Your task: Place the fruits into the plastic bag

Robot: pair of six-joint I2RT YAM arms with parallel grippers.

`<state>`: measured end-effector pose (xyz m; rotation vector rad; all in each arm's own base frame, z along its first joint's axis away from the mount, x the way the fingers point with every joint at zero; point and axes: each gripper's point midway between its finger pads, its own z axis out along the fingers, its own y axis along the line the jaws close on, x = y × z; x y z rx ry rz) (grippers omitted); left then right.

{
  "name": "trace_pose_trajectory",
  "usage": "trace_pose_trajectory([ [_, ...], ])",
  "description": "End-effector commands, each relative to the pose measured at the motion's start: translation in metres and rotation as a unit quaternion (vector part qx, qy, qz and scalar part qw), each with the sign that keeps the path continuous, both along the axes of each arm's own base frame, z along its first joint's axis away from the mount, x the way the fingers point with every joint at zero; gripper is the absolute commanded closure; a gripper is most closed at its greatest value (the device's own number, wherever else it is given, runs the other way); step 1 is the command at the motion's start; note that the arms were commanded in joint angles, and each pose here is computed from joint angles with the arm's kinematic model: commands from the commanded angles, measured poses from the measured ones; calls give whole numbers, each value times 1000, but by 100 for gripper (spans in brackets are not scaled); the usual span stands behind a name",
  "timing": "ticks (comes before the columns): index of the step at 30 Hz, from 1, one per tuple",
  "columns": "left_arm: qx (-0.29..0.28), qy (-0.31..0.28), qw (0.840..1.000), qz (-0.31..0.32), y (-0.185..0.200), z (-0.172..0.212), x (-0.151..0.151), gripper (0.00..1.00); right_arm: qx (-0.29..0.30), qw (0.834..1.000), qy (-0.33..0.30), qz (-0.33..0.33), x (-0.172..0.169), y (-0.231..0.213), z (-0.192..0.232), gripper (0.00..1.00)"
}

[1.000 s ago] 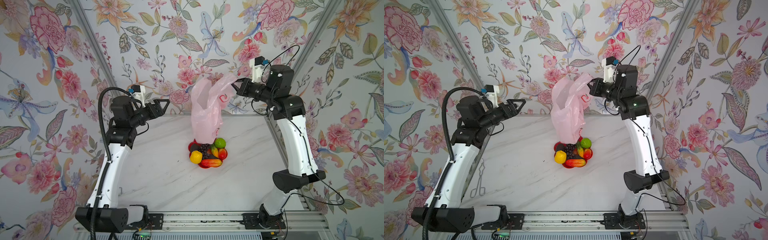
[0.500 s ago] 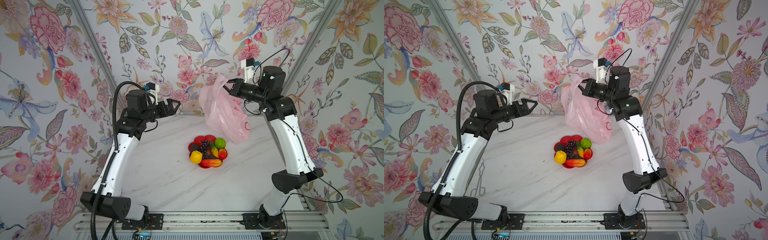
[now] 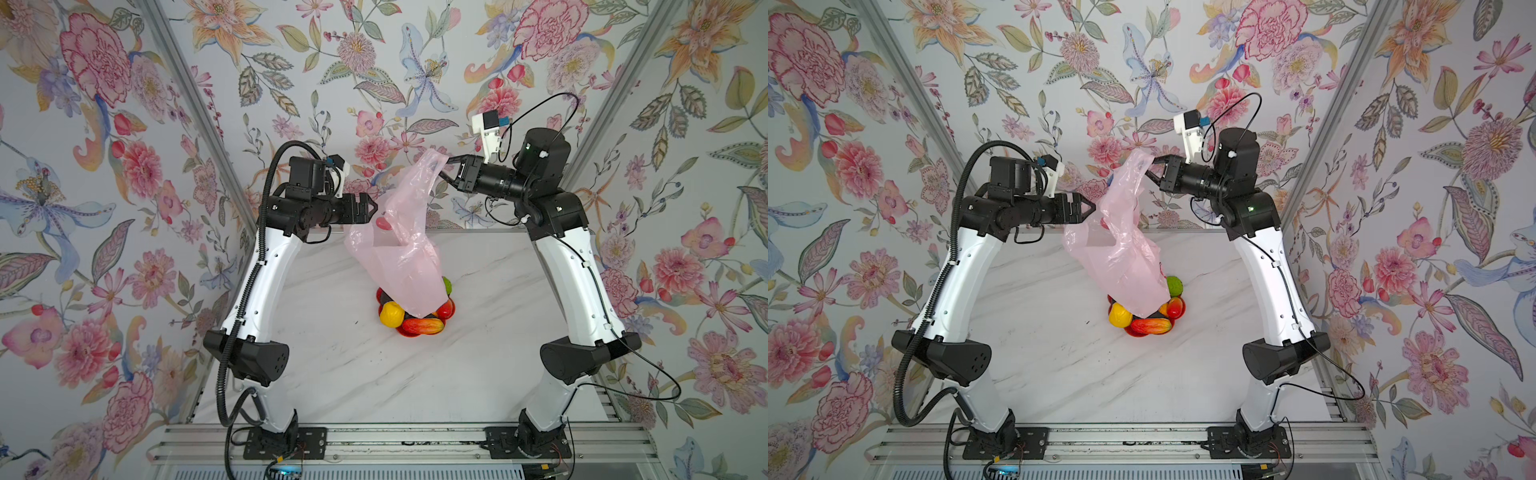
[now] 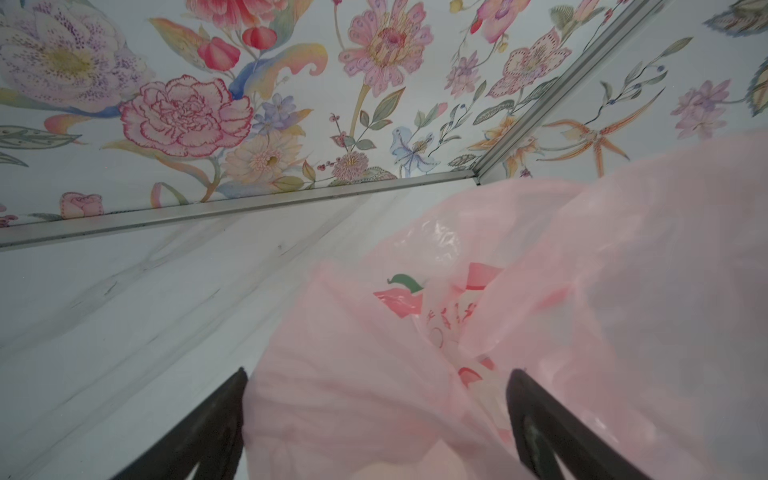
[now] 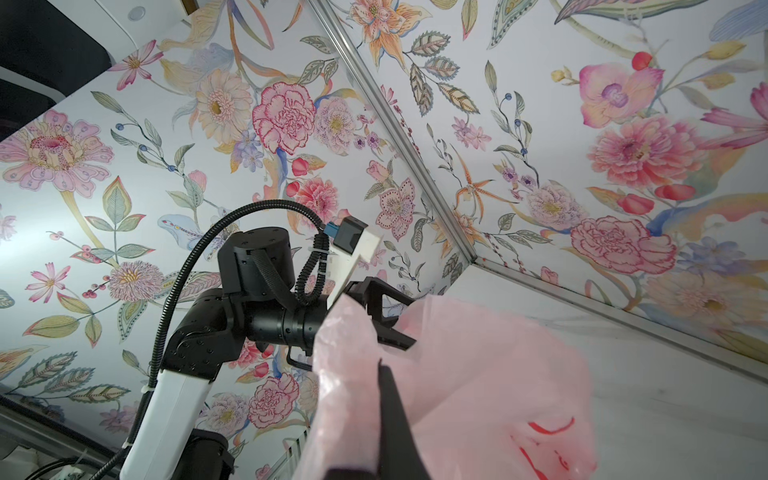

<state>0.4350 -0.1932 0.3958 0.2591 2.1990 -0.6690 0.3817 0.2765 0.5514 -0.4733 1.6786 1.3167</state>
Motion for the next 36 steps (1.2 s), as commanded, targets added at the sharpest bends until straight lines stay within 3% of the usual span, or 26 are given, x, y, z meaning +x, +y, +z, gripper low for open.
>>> trace_pose_trajectory([
  [1,28,37,999,-4,4,-17,-15,19,6,1000,-20,11,-10,2,11,100],
  [3,26,45,999,-7,2,-17,-18,34,0,1000,-24,2,-10,0,9,100],
  [8,11,46,999,-16,-6,-8,-20,87,-14,1000,-26,-6,-11,-2,-1,100],
  [11,10,51,998,-20,-9,-11,-17,100,-21,999,-27,-12,-13,-4,-6,100],
  [16,22,17,999,19,5,7,-11,100,-38,998,-24,-37,-4,-16,-21,100],
  [19,-1,-39,999,34,8,43,-8,100,-43,998,8,-40,5,-24,-39,83],
  [21,-29,-83,995,40,8,75,-11,100,-56,997,37,-46,7,-31,-53,52],
  [23,-48,-127,990,48,13,107,-17,100,-75,994,60,-61,8,-43,-64,31],
  [26,-59,-177,981,52,21,138,-27,100,-101,976,154,-119,19,-76,-97,16],
  [29,-45,-205,977,40,21,144,-33,100,-75,955,257,-125,19,-91,-122,1],
  [33,-19,-209,977,26,18,130,-34,100,-2,960,275,-47,1,-49,-89,1],
  [36,-26,-208,978,9,12,123,-35,100,28,954,298,-14,-3,-21,-88,1],
])
